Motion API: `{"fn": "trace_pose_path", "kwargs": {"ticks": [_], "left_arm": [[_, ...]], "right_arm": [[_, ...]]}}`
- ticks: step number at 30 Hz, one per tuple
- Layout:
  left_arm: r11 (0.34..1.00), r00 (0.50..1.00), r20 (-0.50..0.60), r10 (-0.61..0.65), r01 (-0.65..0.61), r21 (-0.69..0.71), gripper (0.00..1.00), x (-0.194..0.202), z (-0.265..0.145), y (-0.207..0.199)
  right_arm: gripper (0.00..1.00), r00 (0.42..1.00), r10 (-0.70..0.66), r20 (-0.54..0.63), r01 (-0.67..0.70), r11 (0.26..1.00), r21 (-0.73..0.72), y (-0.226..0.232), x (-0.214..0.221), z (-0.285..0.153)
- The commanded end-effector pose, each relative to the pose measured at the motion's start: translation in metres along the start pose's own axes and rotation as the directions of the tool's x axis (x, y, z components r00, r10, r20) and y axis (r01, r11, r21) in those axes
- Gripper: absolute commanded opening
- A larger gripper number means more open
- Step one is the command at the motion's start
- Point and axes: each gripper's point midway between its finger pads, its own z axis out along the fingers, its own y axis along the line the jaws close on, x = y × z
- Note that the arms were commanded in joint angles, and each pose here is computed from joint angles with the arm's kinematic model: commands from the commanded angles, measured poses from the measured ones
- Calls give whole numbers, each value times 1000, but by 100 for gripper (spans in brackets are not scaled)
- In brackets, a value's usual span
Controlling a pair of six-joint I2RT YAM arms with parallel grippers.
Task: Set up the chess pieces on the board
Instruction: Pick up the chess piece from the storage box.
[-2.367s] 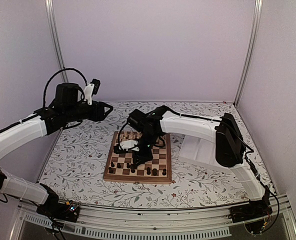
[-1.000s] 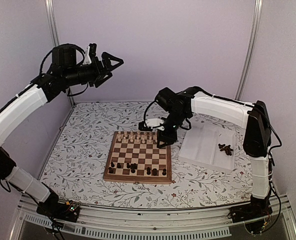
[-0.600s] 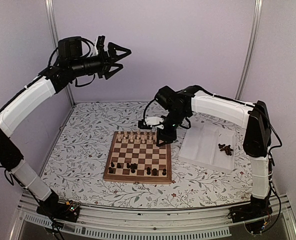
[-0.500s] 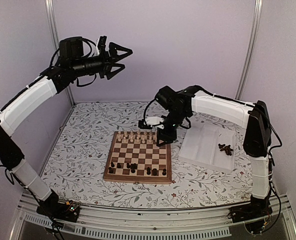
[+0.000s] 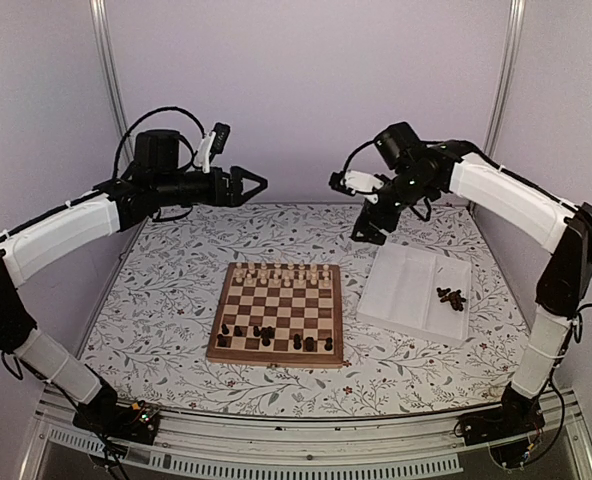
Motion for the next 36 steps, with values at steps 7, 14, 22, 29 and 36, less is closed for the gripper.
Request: {"fn": "trace_pose_path", "kwargs": {"ticks": [7,14,22,29,36], "left_arm": [[915,929,27,370,-359,-187,99,5,-15,19],[803,963,22,269,-211,-557,99,6,-30,106],[896,982,113,154,-91,-435,99,13,-34,107],[939,972,66,227,-200,-279,76,13,-23,74],[940,970,25,242,-228,-253,75,22,-12,58]], "right_arm": [[99,970,232,-70,-191,910,368,-71,116,-50],[99,958,272,88,-286,916,282,-68,140,-89],[99,921,389,30,-354,800,484,-103,206,-97],[42,908,402,-120,-356,889,289,-89,247,-61],[32,831,492,-260,-487,869,87,-46,279,-4]]}}
